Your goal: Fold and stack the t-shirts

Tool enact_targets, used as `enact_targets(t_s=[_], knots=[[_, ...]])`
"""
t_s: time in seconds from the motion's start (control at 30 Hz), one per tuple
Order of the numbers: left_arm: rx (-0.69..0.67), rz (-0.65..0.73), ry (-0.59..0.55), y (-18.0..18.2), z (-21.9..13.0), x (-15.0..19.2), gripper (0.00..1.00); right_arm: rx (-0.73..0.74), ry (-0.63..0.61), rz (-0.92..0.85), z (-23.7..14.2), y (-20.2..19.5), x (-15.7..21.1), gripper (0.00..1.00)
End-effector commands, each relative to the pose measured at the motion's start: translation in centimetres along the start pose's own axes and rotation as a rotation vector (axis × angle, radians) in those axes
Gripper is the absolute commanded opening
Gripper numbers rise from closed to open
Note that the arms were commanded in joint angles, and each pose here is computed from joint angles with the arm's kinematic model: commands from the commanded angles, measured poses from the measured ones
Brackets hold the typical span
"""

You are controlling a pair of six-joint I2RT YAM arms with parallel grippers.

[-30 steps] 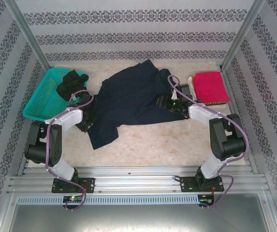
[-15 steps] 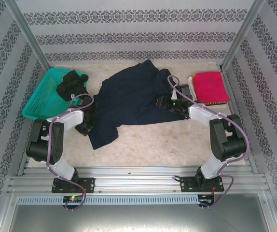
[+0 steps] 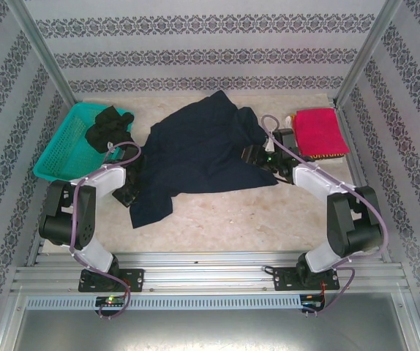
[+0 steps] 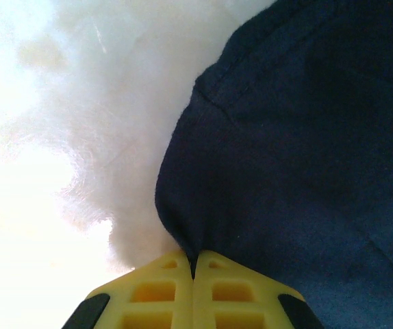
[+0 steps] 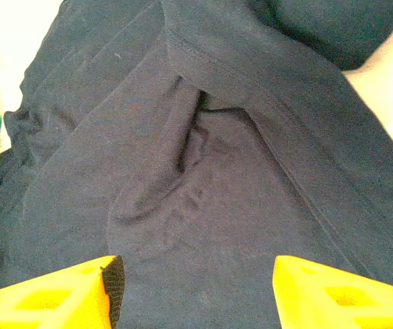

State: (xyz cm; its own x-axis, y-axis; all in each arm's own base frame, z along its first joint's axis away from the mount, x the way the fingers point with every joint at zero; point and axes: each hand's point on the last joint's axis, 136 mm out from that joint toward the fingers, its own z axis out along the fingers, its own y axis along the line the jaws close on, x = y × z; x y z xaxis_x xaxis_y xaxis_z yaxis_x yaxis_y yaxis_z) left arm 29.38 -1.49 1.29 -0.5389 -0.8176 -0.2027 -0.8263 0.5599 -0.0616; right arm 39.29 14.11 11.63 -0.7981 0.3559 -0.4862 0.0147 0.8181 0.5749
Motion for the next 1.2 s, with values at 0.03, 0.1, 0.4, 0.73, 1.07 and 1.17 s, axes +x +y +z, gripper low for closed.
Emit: enact_targets(t_s=[0.03,0.1,0.4,0.73,1.07,1.17], knots=[[0.11,-0.043,0.031,-1.6,1.6,0.8,0.0,0.114,-0.061,0.003,-2.2,-2.5,-0.1,0.59],[0.133,-0.05,0.0,-1.5,0.3,0.3,0.0,0.209,-0.066,-0.028,-2.8,-4.4,0.6,0.58],[0.203,-0.068,-0.084,-1.2,-3.6,-1.1,0.0,0.336,0.028,0.008,-1.9,-8.4,4.2,0.58],[0.185,-0.058,-0.11,-0.7,-3.8,-1.5,0.0,0.542,0.103,-0.228,-1.2,-9.0,3.4,0.56],[0.182,-0.092,-0.108,-0.1,-3.5,-2.6,0.0,0.572,0.35,-0.41,0.9,-8.4,4.2,0.59],[0.188,-0.096,-0.103,-0.2,-3.3,-2.6,0.0,0.613,0.418,-0.459,0.9,-9.3,4.6,0.59]])
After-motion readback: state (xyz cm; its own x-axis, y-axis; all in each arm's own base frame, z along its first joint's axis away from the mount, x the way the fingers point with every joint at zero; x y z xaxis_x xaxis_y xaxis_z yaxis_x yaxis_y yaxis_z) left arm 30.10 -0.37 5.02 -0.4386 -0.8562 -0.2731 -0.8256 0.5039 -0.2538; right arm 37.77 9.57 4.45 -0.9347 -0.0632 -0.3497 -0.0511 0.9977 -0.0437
